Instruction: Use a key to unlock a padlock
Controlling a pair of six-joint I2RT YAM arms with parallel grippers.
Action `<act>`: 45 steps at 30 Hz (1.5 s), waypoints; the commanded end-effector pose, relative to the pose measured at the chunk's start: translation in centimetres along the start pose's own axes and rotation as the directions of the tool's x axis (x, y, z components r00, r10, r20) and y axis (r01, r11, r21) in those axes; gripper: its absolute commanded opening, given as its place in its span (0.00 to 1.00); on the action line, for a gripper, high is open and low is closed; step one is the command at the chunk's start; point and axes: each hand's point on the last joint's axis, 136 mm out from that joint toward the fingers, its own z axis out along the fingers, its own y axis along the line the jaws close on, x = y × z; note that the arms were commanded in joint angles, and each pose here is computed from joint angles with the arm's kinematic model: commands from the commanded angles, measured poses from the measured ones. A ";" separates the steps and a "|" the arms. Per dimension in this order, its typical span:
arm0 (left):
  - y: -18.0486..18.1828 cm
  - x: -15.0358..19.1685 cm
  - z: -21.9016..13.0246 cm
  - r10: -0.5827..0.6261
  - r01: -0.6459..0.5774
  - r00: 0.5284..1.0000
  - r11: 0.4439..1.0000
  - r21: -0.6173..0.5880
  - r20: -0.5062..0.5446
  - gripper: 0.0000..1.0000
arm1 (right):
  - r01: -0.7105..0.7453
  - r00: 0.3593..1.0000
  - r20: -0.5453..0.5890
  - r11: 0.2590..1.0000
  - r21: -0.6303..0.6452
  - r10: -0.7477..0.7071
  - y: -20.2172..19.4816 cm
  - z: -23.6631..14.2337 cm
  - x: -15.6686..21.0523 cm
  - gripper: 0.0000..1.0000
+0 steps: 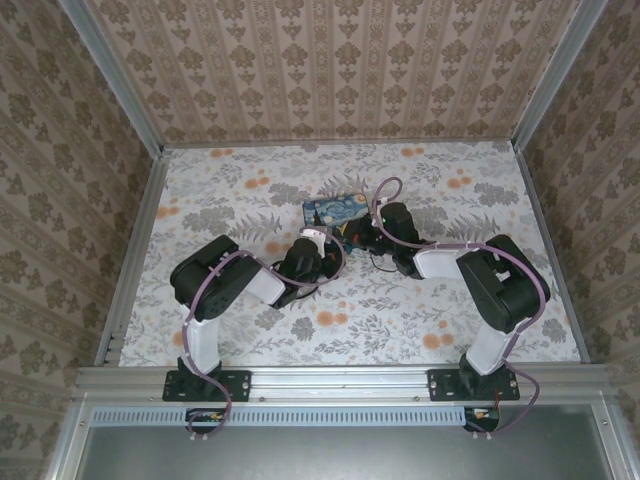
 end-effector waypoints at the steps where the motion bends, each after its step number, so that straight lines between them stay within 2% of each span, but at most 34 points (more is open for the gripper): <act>1: -0.2 0.1 -0.6 -0.019 0.019 1.000 1.000 0.009 -0.004 0.00 | -0.006 1.000 -0.013 1.000 0.003 0.006 -0.1 -0.3 0.3 0.00; 10: -0.6 0.5 -3.1 -0.031 0.031 0.999 0.999 0.034 -0.010 0.00 | 0.032 0.999 0.010 0.999 -0.041 -0.031 3.3 -2.1 -0.8 0.00; 19: -0.5 2.3 -6.8 -0.032 0.035 0.998 0.998 0.043 -0.055 0.00 | 0.080 0.997 -0.002 0.996 -0.043 -0.080 5.2 -3.1 0.3 0.00; 27: -0.9 2.5 -8.2 0.012 -0.009 0.996 0.999 0.035 -0.086 0.00 | 0.085 0.996 -0.035 0.996 0.012 -0.084 2.9 -1.8 1.9 0.00; 38: 1.0 4.1 -6.9 0.010 -0.012 0.992 1.000 -0.019 -0.128 0.00 | 0.082 0.995 -0.064 0.993 0.084 -0.077 -0.2 -0.7 3.0 0.00; 40: 1.5 4.3 -6.8 0.008 -0.011 0.993 1.000 -0.029 -0.118 0.09 | 0.080 0.995 -0.065 0.993 0.088 -0.075 -0.4 -0.7 3.1 0.00; 45: 2.4 4.4 -7.4 0.014 -0.019 0.996 0.998 -0.055 -0.088 0.41 | 0.078 0.995 -0.065 0.992 0.095 -0.072 -0.7 -0.7 3.2 0.00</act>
